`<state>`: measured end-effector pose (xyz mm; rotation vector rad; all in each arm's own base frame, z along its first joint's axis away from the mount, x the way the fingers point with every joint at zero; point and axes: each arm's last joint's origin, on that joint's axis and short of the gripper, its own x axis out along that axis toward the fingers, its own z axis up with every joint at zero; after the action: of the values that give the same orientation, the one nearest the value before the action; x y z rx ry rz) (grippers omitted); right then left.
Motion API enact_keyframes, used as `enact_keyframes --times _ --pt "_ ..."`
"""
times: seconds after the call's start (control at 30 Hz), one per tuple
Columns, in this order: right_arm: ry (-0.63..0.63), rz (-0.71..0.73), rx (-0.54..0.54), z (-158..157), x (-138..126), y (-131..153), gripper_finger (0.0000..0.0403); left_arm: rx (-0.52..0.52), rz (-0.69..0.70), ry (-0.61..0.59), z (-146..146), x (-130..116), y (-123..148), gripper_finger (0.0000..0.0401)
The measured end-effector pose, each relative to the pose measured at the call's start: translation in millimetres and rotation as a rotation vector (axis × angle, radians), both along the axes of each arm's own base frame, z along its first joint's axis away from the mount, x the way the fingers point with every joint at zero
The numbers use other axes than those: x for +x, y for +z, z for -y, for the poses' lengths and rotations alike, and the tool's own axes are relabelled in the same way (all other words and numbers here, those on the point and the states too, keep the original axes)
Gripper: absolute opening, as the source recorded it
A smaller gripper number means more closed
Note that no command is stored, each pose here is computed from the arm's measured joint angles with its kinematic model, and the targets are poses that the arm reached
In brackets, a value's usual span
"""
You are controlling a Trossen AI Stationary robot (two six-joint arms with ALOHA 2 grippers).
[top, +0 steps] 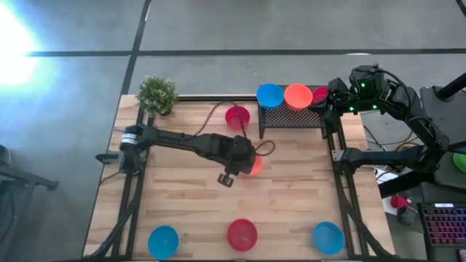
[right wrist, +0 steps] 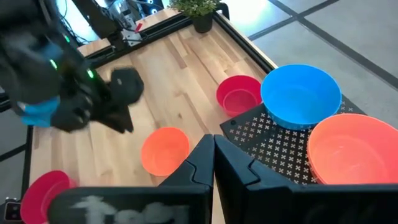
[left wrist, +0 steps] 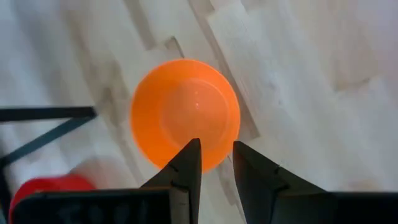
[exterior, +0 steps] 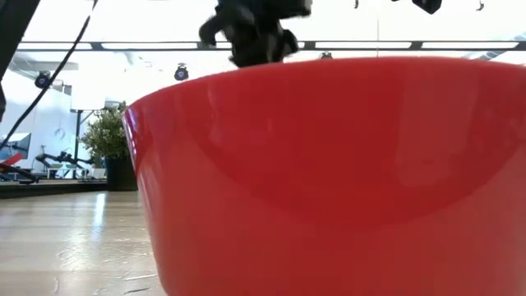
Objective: Pick & Place Mini bowls
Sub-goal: Stack the orange bowl on the orange bowl
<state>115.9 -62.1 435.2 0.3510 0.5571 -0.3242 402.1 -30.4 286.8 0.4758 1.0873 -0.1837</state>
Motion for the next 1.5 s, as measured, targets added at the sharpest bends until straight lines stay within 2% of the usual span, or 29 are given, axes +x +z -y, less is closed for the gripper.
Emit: enact_keyframes --times 0.17,0.4,0.53,0.7,0.83,1.1,1.33,1.5 --pt "-0.011 -0.027 0.047 3 7 -8 0.0008 -0.025 0.131 0.105 -7 -26 46 0.0085" --pt "0.009 -0.133 0.166 4 31 -42 0.0008 0.038 0.332 0.289 -16 -74 106 0.0081" --pt "0.069 -0.201 0.214 -3 51 -67 0.0008 0.04 0.433 0.38 -20 -104 133 0.0058" --pt "0.14 -0.264 0.264 -19 77 -97 0.0008 0.007 0.535 0.455 -24 -138 159 0.001" --pt "0.168 -0.282 0.298 -29 98 -120 0.0008 -0.014 0.586 0.464 -25 -159 172 0.0004" --pt "0.115 -0.345 0.366 -24 141 -162 0.0014 0.012 0.625 0.498 -28 -186 183 0.0" --pt "0.1 -0.444 0.39 -17 180 -186 0.0066 0.017 0.616 0.499 -29 -192 184 0.0" --pt "0.009 -0.541 0.463 -11 205 -209 0.0108 0.021 0.6 0.498 -29 -192 183 0.0"
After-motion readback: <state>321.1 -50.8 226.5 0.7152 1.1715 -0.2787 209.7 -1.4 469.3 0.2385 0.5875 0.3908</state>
